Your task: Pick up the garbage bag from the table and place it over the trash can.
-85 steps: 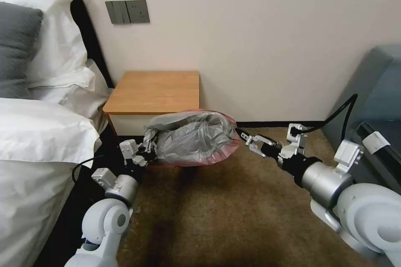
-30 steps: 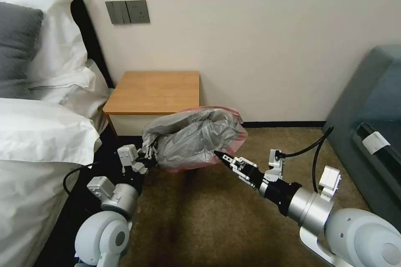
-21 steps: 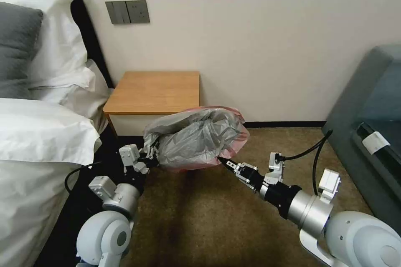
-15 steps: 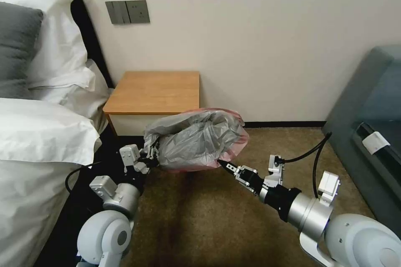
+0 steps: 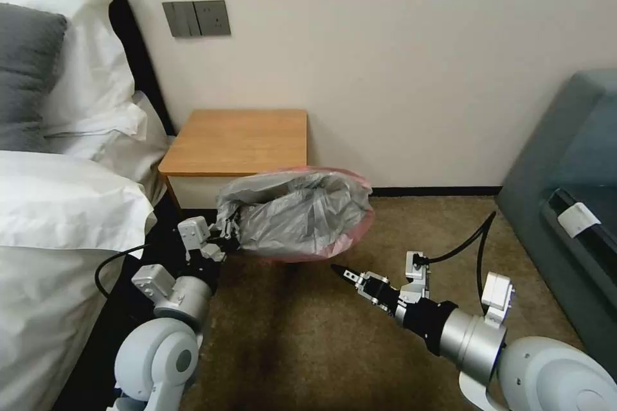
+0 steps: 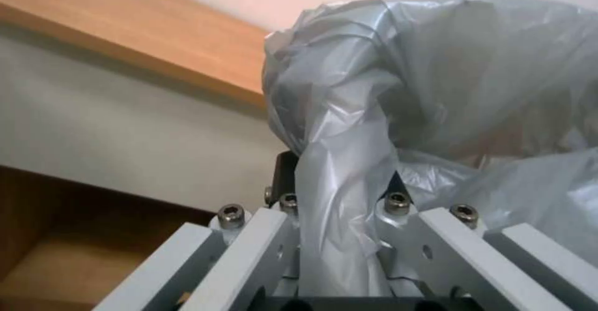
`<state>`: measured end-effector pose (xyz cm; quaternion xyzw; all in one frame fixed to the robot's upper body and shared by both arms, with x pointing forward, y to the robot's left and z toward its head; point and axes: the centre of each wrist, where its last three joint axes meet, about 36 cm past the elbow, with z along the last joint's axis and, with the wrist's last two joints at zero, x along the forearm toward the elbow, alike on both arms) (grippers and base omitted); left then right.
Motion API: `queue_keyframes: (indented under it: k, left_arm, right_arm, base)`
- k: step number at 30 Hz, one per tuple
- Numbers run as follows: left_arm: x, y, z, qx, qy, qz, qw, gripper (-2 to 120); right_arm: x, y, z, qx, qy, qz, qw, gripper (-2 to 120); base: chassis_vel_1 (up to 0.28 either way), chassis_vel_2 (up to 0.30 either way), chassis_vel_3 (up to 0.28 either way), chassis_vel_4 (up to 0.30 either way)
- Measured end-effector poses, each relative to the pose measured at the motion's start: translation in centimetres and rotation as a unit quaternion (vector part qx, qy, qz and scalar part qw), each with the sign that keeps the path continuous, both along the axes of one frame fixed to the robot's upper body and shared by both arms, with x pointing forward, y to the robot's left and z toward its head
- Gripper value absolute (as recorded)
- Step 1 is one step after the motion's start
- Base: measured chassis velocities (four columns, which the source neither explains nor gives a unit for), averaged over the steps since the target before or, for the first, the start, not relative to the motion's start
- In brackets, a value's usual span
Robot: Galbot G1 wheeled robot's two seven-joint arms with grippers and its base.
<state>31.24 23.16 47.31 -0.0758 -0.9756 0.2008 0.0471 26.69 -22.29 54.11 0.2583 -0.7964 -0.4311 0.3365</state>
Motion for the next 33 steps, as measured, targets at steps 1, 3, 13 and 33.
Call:
queue_keyframes:
  k: [1, 3, 13, 33]
  left_arm:
    - [0.0, 0.0, 0.0, 0.000, 0.000, 0.000, 1.0000, 7]
    - [0.0, -0.1, 0.0, 0.000, 0.000, -0.001, 1.0000, 7]
    - [0.1, 0.2, -0.1, 0.001, 0.000, 0.003, 1.0000, 7]
    - [0.1, 0.8, 0.3, -0.017, 0.010, 0.000, 0.9998, 7]
  right_arm:
    - [0.0, 0.0, 0.0, -0.001, -0.002, 0.000, 1.000, 0]
    - [0.1, 0.0, 0.1, -0.001, -0.004, 0.000, 1.000, 0]
    - [0.5, -0.4, 0.6, -0.020, -0.018, -0.010, 1.000, 0]
    - [1.1, -2.1, 1.6, -0.031, -0.057, -0.069, 0.996, 62]
  base:
    - [0.000, 0.000, 0.000, 0.000]
    - [0.000, 0.000, 0.000, 0.000]
    - [0.000, 0.000, 0.000, 0.000]
    - [0.000, 0.000, 0.000, 0.000]
